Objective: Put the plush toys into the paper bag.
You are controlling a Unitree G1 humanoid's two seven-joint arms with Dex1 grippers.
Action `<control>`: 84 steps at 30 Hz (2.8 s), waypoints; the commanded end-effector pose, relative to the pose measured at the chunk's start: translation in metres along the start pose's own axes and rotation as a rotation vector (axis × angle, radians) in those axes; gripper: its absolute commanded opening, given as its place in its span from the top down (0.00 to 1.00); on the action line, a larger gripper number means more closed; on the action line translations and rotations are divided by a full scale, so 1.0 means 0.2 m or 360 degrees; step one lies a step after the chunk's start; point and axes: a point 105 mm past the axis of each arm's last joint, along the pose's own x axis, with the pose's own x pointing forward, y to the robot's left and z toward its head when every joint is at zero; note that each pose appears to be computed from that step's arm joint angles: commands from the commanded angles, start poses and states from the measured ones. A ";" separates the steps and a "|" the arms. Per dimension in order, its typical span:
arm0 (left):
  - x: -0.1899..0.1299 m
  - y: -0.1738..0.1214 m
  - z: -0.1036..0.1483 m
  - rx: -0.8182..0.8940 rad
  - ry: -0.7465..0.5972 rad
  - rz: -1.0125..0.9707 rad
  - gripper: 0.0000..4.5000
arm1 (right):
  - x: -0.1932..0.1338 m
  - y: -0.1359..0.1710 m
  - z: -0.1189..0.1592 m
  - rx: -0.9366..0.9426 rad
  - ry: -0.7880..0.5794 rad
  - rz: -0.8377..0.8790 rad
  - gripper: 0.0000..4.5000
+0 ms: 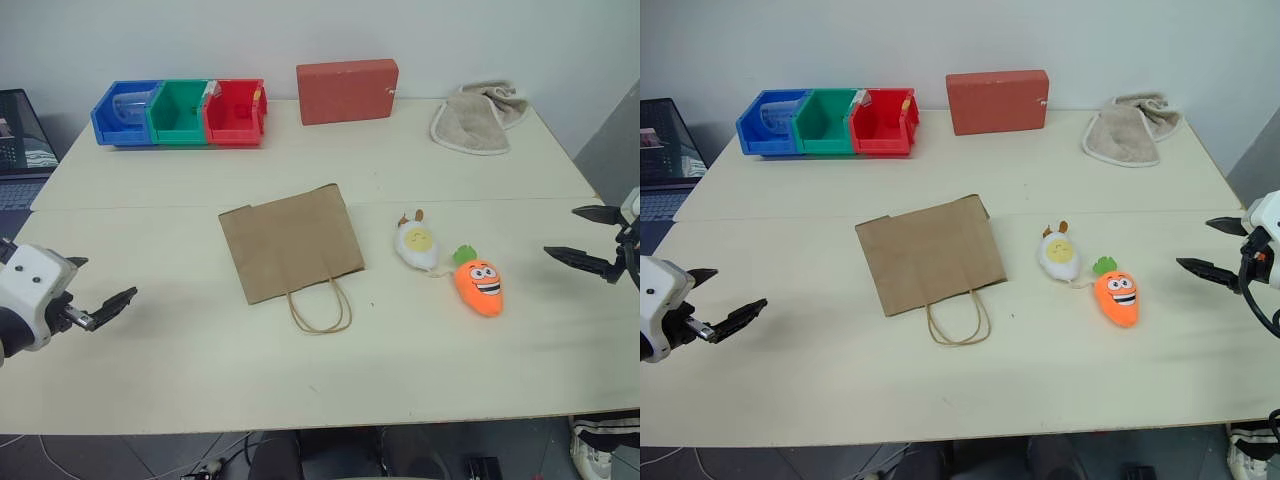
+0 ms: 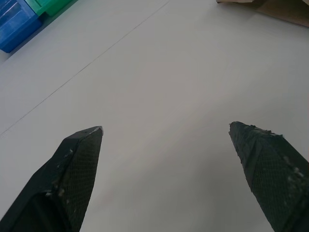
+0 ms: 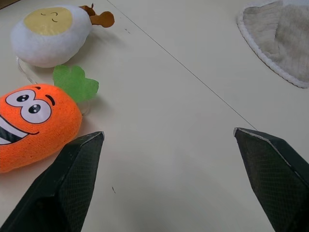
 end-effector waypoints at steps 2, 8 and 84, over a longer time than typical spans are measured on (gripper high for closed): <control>-0.03 0.01 0.06 0.0014 -0.0100 0.0005 0.00 | -0.01 -0.02 0.06 -0.0072 -0.0053 0.0000 0.00; -0.03 0.01 0.06 -0.0007 -0.0080 0.0011 0.00 | -0.01 -0.02 0.06 -0.0068 -0.0063 -0.0007 0.00; 0.35 -0.96 0.67 0.0287 -0.0806 -0.1573 0.99 | 0.19 1.01 0.45 0.0091 -0.0314 0.0788 0.00</control>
